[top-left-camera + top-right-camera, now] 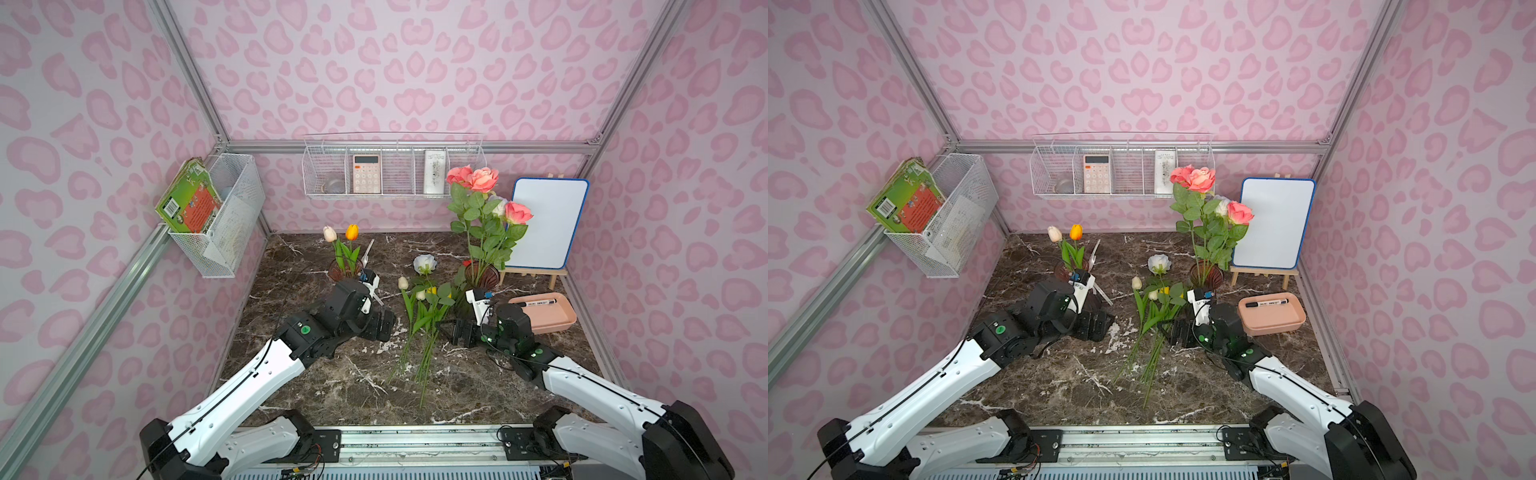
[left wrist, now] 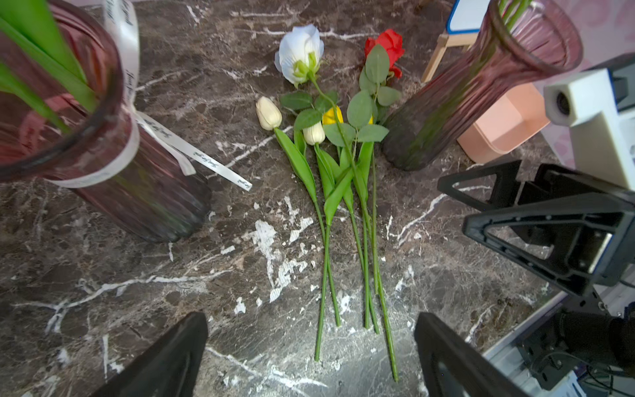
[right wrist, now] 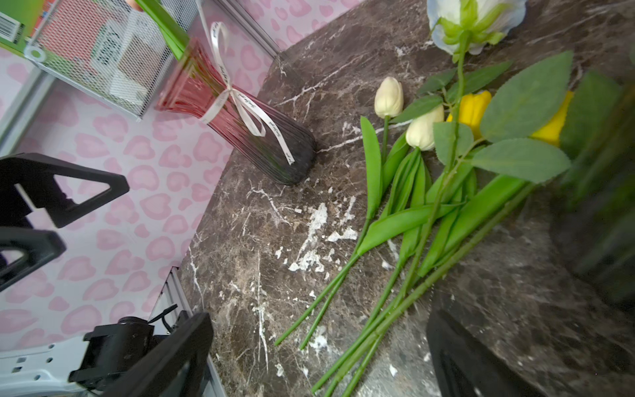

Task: Arrange the flowers in different vases according to their variety
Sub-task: Pick up the flower at the center of the board.

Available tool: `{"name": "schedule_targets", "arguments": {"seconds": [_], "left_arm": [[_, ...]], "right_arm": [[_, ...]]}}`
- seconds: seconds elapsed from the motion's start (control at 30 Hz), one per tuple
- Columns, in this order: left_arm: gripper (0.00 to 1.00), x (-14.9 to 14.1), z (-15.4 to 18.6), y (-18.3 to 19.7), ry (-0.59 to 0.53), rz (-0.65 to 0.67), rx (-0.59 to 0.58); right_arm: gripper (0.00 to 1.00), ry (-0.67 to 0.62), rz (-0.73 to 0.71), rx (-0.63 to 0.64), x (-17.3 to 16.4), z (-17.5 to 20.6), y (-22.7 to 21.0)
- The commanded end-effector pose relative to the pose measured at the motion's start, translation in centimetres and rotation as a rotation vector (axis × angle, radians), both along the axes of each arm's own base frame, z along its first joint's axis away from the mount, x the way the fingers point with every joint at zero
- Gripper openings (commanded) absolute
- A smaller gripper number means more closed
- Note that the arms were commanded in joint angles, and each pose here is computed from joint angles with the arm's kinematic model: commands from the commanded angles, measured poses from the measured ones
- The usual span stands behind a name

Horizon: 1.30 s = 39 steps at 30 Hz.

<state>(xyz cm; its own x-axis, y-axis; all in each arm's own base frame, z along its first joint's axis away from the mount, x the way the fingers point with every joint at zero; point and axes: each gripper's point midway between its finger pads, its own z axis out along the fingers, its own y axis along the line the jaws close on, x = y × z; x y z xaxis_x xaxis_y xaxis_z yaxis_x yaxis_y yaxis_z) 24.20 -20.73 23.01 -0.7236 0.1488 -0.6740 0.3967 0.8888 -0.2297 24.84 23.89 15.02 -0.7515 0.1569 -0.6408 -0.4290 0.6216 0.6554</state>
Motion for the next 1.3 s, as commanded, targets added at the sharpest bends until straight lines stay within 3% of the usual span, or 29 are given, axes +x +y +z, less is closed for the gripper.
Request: {"name": "schedule_targets", "arguments": {"seconds": [0.0, 0.23, 0.37, 0.57, 0.67, 0.87, 1.1, 1.27], "left_arm": [[0.99, -0.9, -1.1, -1.5, 0.03, -0.047, 0.015], [0.99, -1.6, -4.7, -4.9, 0.145, -0.122, 0.077], [0.97, -1.6, -7.5, -6.2, 0.228, -0.143, 0.106], [0.8, -1.1, -11.2, -7.9, 0.339, -0.163, 0.17], [0.68, -0.1, -12.9, -7.3, 0.35, -0.124, 0.261], [0.52, 1.4, -15.5, -6.5, 0.369, -0.091, 0.38], [0.31, 1.9, -18.1, -5.5, 0.425, -0.081, 0.431], [0.26, 1.1, -19.2, -5.1, 0.461, -0.095, 0.421]], "right_arm": [[0.99, 0.007, -0.031, -0.07, 0.3, -1.3, -0.8], [0.99, 0.063, -0.1, -0.192, 0.6, -3.7, -2.7], [0.99, 0.09, -0.092, -0.151, 0.4, -3.3, -3.1], [0.99, 0.028, -0.05, -0.006, -0.5, -2.7, -4.3], [0.93, -0.004, -0.003, 0.065, -1.2, -1.8, -4.4], [0.85, -0.045, 0.013, 0.051, -1.8, -1.0, -4.6], [0.82, -0.061, 0.006, 0.059, -2.2, -0.5, -4.9], [0.82, -0.065, -0.003, 0.064, -2.2, -0.3, -5.0]]}}
